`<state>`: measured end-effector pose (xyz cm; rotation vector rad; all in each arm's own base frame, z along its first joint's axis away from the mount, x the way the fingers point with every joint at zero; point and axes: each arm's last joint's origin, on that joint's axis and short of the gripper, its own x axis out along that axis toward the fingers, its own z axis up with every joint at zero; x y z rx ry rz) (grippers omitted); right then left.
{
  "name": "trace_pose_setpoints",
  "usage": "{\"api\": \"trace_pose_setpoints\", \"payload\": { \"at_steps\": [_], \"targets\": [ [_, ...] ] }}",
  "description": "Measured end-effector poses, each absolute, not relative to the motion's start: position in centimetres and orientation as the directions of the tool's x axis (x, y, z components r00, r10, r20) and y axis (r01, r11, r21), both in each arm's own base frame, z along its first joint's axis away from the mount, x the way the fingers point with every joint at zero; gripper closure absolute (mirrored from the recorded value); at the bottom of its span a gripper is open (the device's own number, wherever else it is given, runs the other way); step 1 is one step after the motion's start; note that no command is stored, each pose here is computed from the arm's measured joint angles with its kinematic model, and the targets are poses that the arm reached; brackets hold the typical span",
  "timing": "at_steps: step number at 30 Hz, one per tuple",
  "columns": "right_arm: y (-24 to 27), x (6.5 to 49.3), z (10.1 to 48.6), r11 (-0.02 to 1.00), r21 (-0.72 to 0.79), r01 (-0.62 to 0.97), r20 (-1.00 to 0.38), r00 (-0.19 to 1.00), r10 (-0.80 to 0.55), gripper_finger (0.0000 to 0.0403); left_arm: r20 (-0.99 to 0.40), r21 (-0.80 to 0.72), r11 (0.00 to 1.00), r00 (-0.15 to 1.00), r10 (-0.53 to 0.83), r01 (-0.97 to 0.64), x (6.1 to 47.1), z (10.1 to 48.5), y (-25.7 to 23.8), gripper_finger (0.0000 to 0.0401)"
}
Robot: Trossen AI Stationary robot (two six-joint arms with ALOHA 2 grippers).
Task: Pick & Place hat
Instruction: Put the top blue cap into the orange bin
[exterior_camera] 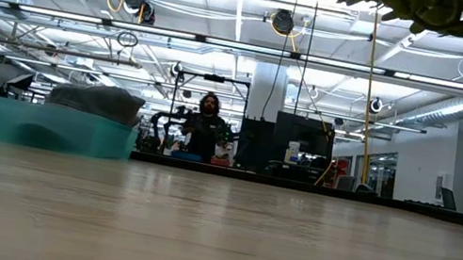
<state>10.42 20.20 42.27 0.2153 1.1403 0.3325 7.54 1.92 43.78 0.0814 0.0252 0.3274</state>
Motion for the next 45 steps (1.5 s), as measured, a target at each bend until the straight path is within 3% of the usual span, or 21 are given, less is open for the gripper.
{"api": "trace_pose_setpoints", "payload": {
  "at_steps": [6,11,17,27,33,35,39,45],
  "targets": [
    [20.4,9.8,42.2,0.919,0.392,-0.038,-0.859,0.342,0.381,0.0402,-0.011,0.083,0.944,0.947,0.322,-0.320,7.5,43.8,1.9,0.0224],
    [20.1,9.4,42.0,0.939,0.341,-0.050,-0.883,0.324,0.338,0.0402,-0.011,0.082,0.944,0.947,0.322,-0.320,7.5,43.8,1.9,0.0224],
    [19.8,9.7,42.0,0.949,0.183,-0.257,-0.867,0.413,0.279,0.0402,-0.011,0.082,0.944,0.947,0.322,-0.320,7.5,43.8,1.9,0.0224],
    [18.4,11.0,42.7,0.892,0.036,-0.451,-0.838,0.472,0.273,0.0402,-0.012,0.082,0.944,0.947,0.322,-0.320,7.5,43.8,1.9,0.0224],
    [15.0,12.1,44.7,0.850,-0.111,-0.514,-0.734,0.620,0.278,0.0402,-0.012,0.082,0.944,0.947,0.322,-0.320,7.5,43.8,1.9,0.0224],
    [13.1,12.7,45.5,0.861,-0.171,-0.478,-0.684,0.687,0.245,0.0402,-0.012,0.082,0.944,0.947,0.322,-0.320,7.5,43.8,1.9,0.0224],
    [9.1,14.1,47.3,0.919,-0.312,-0.241,-0.530,0.847,0.042,0.0402,-0.012,0.082,0.944,0.947,0.322,-0.320,7.5,43.8,1.9,0.0224],
    [3.8,17.0,49.1,0.926,-0.377,-0.016,-0.356,0.926,-0.129,0.0402,-0.012,0.082,0.944,0.947,0.322,-0.320,7.5,43.8,1.9,0.0224]
  ]
}}
